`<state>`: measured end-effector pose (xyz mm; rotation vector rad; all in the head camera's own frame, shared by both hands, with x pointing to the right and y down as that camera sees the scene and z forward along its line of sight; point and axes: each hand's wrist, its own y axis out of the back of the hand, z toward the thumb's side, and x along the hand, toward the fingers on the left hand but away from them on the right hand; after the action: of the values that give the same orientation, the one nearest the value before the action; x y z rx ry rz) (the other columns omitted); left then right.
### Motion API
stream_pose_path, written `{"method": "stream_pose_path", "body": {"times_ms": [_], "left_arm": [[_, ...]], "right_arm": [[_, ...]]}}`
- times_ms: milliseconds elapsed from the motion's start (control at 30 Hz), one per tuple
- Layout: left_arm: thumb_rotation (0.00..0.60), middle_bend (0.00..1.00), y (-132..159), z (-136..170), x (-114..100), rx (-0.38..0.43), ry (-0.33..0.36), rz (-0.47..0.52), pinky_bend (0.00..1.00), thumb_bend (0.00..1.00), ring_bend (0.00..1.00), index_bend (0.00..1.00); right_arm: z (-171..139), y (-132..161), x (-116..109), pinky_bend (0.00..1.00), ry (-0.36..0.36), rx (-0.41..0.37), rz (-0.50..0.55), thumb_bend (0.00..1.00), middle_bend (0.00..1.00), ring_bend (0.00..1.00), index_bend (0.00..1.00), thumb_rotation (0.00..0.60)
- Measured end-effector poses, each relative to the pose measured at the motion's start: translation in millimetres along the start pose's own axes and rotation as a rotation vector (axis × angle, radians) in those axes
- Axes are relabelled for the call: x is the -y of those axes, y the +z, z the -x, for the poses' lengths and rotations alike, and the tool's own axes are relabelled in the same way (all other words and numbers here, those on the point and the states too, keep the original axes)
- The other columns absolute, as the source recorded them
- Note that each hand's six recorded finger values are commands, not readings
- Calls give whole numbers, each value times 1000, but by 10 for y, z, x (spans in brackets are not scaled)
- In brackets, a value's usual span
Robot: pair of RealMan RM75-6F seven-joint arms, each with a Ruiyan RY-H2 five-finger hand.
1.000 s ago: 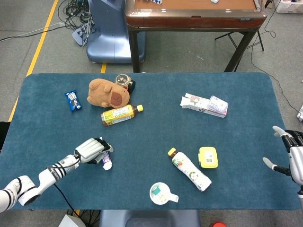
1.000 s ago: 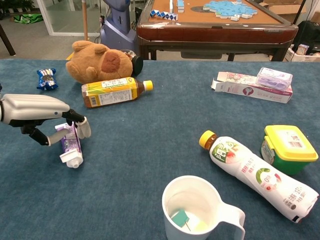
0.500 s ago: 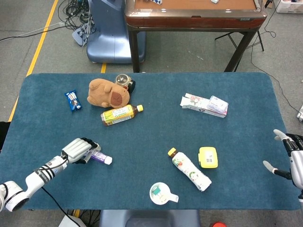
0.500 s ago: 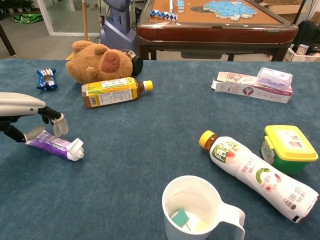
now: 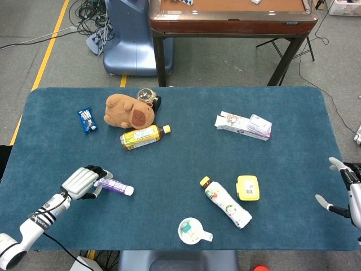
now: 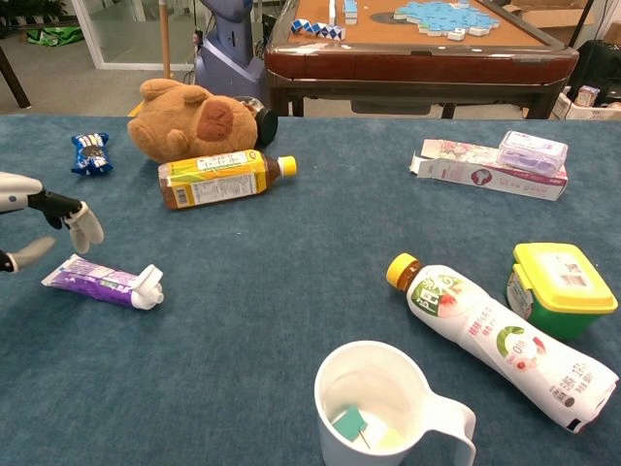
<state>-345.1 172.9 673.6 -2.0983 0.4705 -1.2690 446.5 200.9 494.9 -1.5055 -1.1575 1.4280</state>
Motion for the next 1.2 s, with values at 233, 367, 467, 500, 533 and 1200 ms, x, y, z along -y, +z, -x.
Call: {"method": "stream_pose_path", "body": {"times_ms": [233,367,467,500,533,1200], "left_arm": [[600,320,82,-94,91,36,11,-41,208,302,221,198],[600,314,140,-146,148,50,16,-69,208,296,220,197],[600,310,168,-186,179,55,19,-96,209,296,220,197],[600,307,178,-203,191,55,21,-107,209,296,220,198],[600,304,183,-214,199,55,22,-115,209,296,219,198],[600,275,137,-255,323,14,14,-301,209,296,203,279]], "right_arm": [[-9,-18,12,161,4,6,4,90,315,195,178,600],[-9,-28,31,161,11,9,6,90,315,194,178,600],[-13,-32,40,161,13,11,9,91,315,195,178,600],[-15,-35,40,161,14,12,11,90,315,195,178,600],[-18,-39,40,161,14,13,12,90,315,195,178,600],[-54,-134,51,161,27,33,26,89,314,194,178,600]]}}
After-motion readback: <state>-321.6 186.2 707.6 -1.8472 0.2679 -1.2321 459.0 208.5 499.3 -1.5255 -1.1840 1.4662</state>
